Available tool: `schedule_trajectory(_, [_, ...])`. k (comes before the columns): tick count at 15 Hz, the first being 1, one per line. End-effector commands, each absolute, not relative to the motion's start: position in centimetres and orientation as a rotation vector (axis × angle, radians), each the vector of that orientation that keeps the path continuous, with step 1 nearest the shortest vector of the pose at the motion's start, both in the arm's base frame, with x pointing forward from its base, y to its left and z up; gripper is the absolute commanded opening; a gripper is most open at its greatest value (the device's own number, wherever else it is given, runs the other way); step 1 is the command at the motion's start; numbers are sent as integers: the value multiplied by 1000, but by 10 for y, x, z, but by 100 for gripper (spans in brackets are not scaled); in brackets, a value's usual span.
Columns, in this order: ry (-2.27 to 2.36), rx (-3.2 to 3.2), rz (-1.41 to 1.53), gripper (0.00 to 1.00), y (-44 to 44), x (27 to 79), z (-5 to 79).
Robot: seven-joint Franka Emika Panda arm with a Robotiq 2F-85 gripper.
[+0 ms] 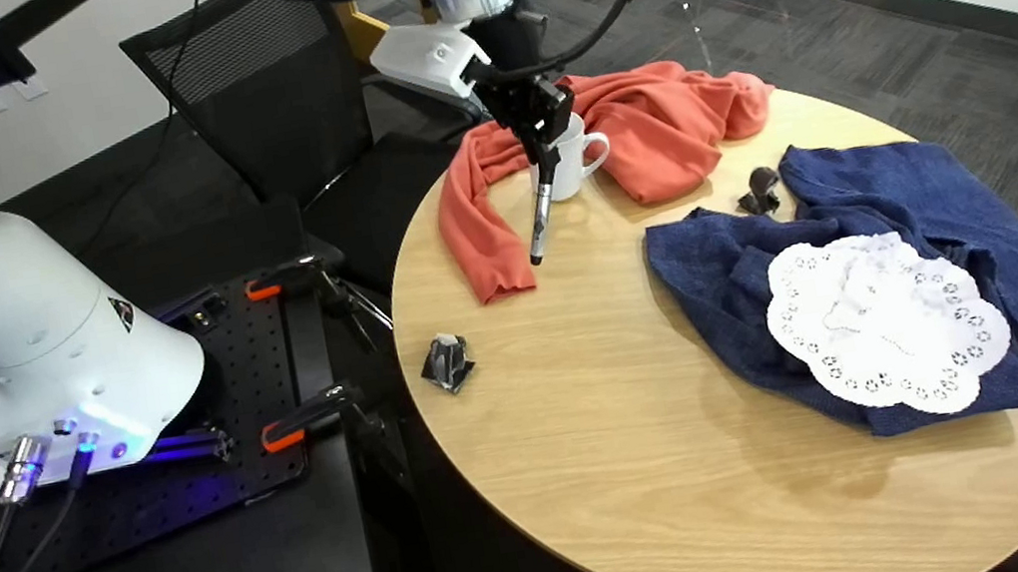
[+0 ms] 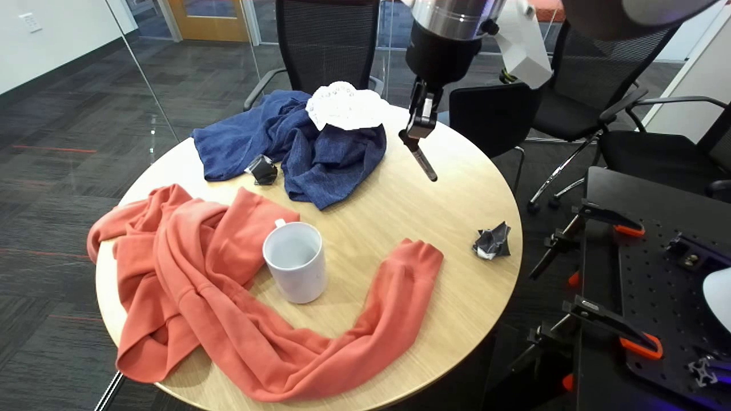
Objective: Remove the marker from the cup and put it on the table
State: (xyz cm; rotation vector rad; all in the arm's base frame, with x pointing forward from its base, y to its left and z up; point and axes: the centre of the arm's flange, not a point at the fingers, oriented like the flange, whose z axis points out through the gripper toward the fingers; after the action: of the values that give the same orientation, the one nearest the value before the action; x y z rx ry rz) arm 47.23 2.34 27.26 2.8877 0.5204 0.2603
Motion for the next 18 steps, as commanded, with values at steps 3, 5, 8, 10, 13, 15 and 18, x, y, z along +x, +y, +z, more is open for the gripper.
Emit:
schedule_trajectory(3, [456, 2840, 154, 5, 33, 472, 228])
schedule_trajectory(5, [455, 2840, 143, 5, 30, 471, 208])
schedule_trajectory(8, [452, 2851, 120, 5, 26, 470, 184])
schedule_trajectory(10, [450, 2869, 95, 5, 23, 472, 169])
schedule_trajectory(13, [449, 2893, 47, 5, 20, 474, 150])
schedule_trajectory(15, [447, 2900, 20, 5, 19, 475, 141])
schedule_trajectory(18, [443, 2902, -5, 46, 20, 478, 134])
